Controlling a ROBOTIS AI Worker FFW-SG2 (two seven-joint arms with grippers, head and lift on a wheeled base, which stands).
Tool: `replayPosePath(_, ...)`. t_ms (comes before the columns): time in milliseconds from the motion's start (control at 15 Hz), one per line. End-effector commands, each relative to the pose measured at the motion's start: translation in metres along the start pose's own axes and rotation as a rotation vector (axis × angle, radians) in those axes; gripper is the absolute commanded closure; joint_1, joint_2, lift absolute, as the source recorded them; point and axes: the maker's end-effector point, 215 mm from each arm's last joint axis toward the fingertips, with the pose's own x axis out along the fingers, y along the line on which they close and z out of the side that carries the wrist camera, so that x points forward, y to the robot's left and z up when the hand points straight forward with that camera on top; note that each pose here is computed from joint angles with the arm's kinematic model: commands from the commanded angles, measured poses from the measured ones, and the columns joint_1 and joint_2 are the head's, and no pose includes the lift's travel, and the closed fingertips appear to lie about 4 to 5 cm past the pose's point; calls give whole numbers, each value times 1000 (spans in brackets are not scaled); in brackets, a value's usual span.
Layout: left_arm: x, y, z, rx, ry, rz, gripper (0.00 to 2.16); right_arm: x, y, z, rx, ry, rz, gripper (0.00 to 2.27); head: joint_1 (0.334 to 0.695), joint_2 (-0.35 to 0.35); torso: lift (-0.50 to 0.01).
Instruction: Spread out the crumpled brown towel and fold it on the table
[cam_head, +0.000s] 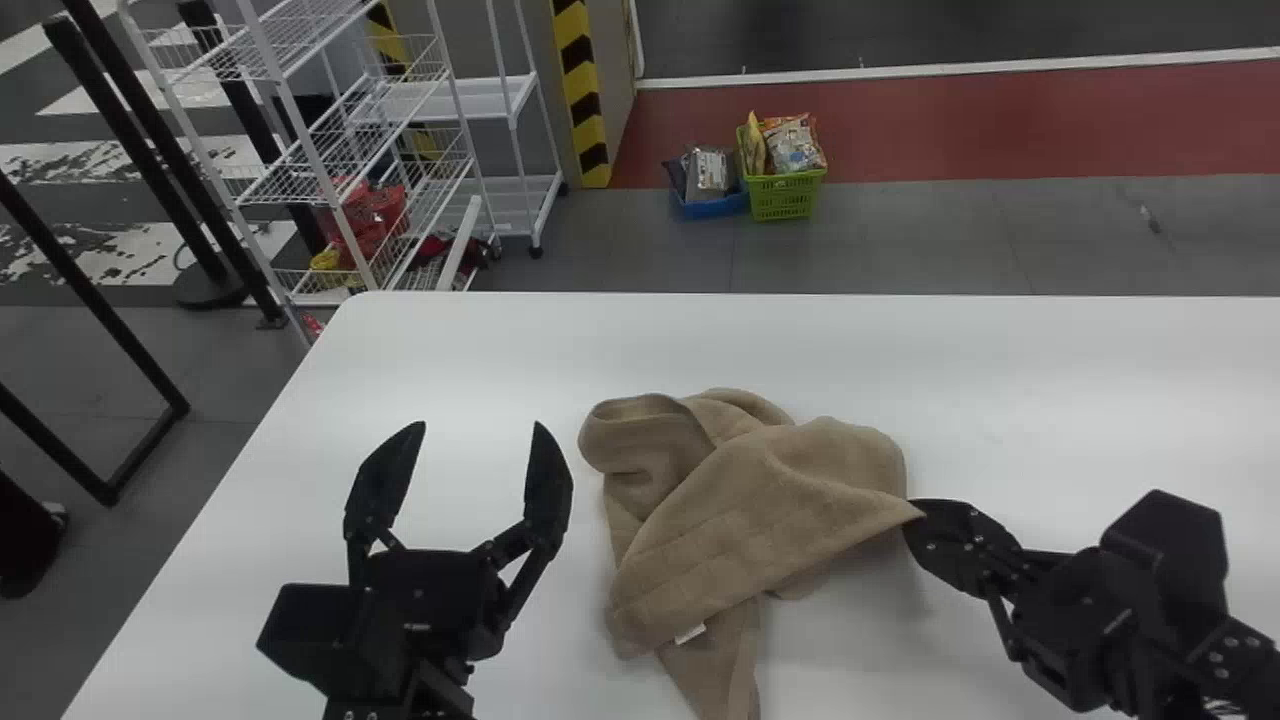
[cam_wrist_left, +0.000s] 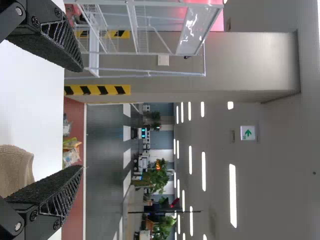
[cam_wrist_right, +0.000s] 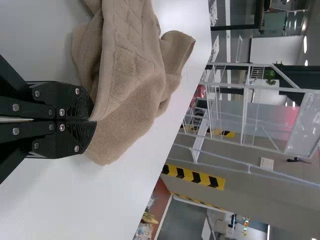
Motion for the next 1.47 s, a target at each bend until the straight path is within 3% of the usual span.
replayPosePath(0,-1,0,3,1,-7,-1,144,-10,3,30,27,-17,12,1838,695,175,-127)
replayPosePath(200,-5,-8,9,10,-29,-46,144,-20,-4,68,42,-53,-6,1838,695,182,-127)
replayPosePath(333,-5,-11,10,23,-32,-71,144,-26,-44,64,102,-30,-90,1838,695,175,-127)
replayPosePath(667,-4,-7,9,27,-30,-81,144,-92,-167,29,296,29,-369,1838,695,66,-127)
replayPosePath(867,1,-18,8,22,-27,-114,144,-127,-240,-3,367,47,-519,1754,695,-60,-127)
replayPosePath(933,2,-24,9,20,-28,-122,144,-127,-258,-25,391,96,-574,1281,695,-93,-127)
replayPosePath(1000,3,-28,8,24,-25,-129,144,-127,-269,-47,379,166,-625,491,695,-156,-127)
replayPosePath(1067,5,-38,6,21,-19,-144,144,-133,-271,-60,365,200,-642,-2,695,-185,-127)
replayPosePath(1400,5,-35,1,26,-3,-140,144,-159,-266,-90,257,344,-694,46,695,-242,-127)
